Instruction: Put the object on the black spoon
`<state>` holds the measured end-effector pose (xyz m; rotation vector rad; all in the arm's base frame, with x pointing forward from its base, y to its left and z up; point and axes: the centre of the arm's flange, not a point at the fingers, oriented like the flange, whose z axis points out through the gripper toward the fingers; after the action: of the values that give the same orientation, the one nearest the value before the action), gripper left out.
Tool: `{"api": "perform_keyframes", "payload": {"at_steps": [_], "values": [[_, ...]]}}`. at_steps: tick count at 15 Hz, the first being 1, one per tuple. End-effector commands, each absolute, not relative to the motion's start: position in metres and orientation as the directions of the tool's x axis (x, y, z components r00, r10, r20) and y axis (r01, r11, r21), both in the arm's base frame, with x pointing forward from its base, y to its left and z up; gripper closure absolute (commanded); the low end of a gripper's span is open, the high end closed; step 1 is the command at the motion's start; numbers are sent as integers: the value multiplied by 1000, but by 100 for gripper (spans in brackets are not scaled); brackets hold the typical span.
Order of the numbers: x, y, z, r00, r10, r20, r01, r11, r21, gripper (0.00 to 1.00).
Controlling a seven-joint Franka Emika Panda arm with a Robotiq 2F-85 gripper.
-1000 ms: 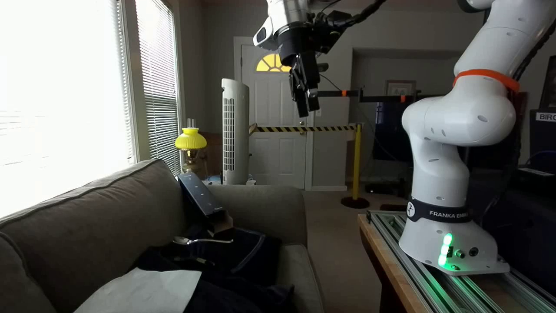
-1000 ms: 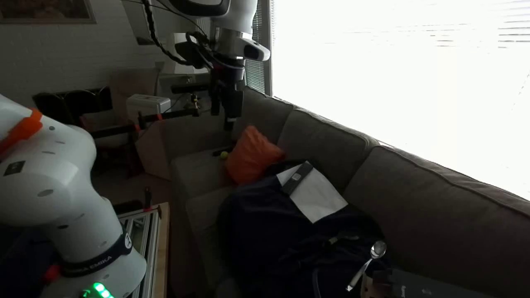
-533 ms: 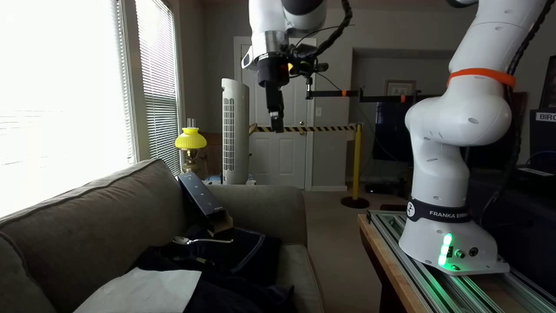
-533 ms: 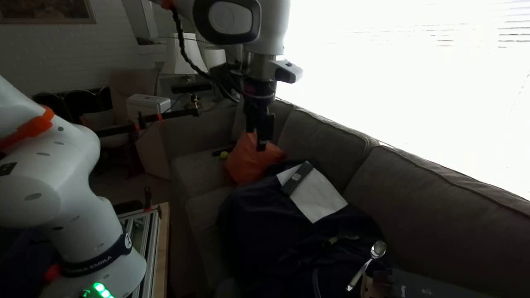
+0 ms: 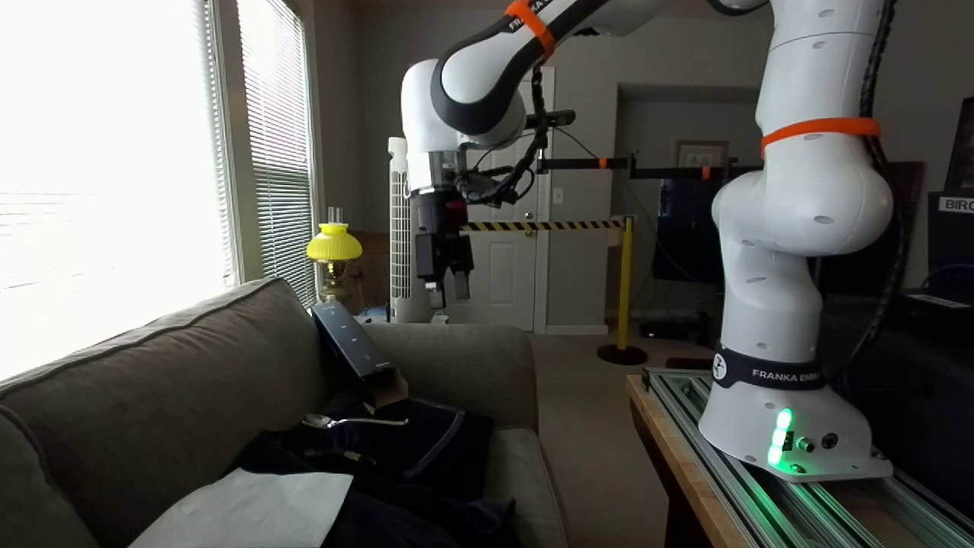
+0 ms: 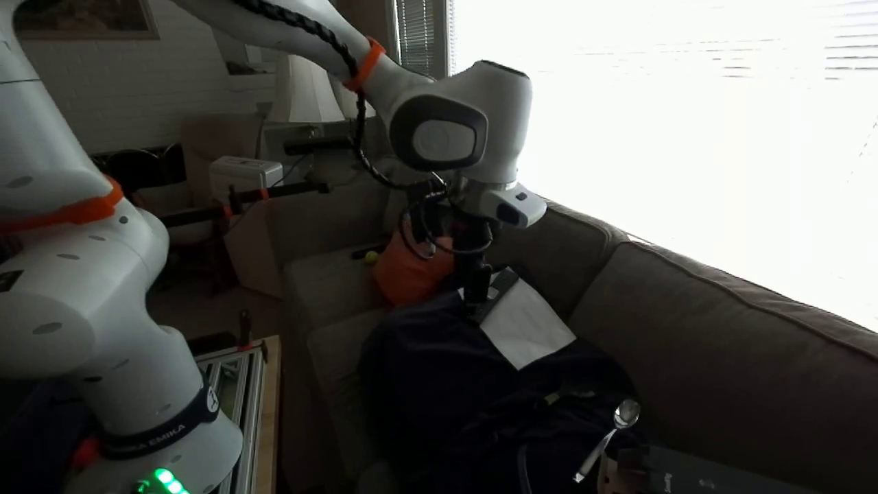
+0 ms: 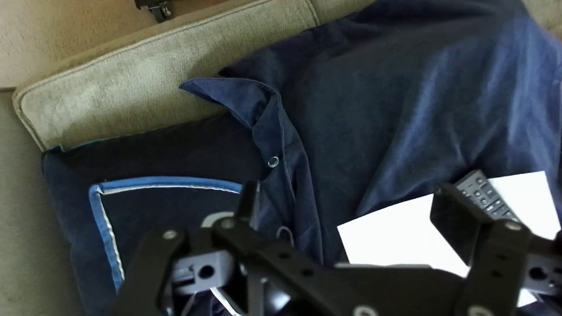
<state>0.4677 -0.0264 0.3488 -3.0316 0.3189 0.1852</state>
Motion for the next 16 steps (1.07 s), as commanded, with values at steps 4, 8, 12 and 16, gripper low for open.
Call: {"api": "perform_keyframes", "payload": {"at_steps": [4,8,12,16], "values": [[473,-30,259,832,-522,-187,-537,-843,-37,0],[461,-35,210,727,-656,-201,-671,-741,-8,0],[454,-48,177,669,-735,-110,-736,-675,39,0],[454,-52,182,678,-723,-132,-726,-687,31,0]]}}
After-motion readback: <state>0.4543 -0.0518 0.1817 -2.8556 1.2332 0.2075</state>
